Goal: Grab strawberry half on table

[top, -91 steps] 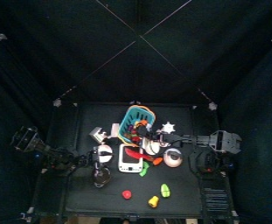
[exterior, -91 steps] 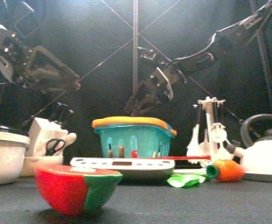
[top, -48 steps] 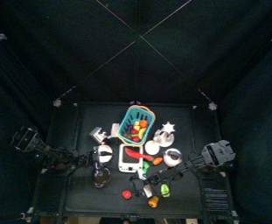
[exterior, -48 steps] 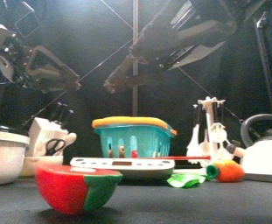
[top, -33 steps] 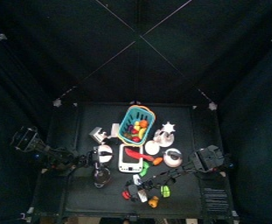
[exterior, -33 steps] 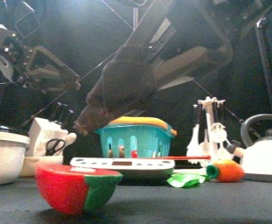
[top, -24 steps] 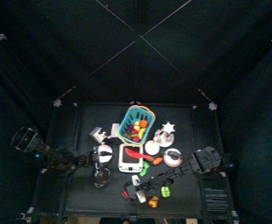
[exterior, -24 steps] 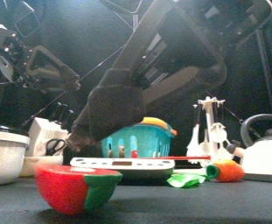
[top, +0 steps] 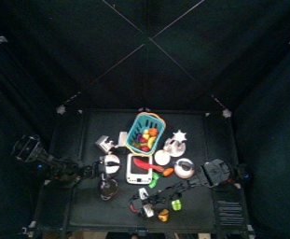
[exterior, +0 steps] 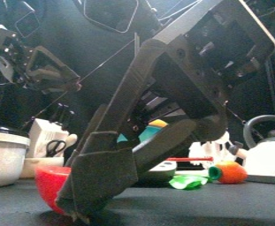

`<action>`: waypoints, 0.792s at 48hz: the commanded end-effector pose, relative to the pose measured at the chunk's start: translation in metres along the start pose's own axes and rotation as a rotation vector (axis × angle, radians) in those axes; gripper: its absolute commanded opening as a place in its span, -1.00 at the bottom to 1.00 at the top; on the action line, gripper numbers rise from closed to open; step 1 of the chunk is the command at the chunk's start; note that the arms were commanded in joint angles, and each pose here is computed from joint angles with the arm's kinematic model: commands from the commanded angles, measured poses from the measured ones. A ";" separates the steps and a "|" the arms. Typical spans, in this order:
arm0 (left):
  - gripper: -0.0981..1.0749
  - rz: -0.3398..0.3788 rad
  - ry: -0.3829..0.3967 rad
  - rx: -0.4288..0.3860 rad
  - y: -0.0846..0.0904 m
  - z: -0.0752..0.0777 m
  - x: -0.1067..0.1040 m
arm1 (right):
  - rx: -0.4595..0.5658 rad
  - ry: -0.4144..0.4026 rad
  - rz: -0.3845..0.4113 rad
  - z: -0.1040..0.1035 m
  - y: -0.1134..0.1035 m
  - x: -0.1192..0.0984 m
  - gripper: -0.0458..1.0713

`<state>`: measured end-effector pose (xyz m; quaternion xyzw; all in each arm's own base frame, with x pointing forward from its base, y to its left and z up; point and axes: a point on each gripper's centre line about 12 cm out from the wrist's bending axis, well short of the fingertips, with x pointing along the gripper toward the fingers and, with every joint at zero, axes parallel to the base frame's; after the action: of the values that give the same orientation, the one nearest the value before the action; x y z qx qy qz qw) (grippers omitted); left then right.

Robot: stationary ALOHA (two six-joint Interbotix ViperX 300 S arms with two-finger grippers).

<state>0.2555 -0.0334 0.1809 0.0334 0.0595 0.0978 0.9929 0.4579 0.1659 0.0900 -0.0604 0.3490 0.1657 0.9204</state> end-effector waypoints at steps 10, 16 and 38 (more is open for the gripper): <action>0.49 -0.001 -0.023 -0.011 -0.002 0.007 0.003 | 0.011 -0.027 -0.005 0.013 -0.002 -0.006 0.54; 0.49 -0.001 -0.022 -0.012 -0.002 0.007 0.003 | 0.013 -0.034 -0.005 0.016 -0.001 -0.009 0.42; 0.49 -0.001 -0.026 -0.013 -0.002 0.008 0.003 | -0.049 -0.102 -0.013 0.041 -0.003 -0.045 0.37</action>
<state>0.2555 -0.0334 0.1809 0.0326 0.0594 0.0978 0.9929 0.4545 0.1631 0.1069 -0.0737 0.3403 0.1676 0.9223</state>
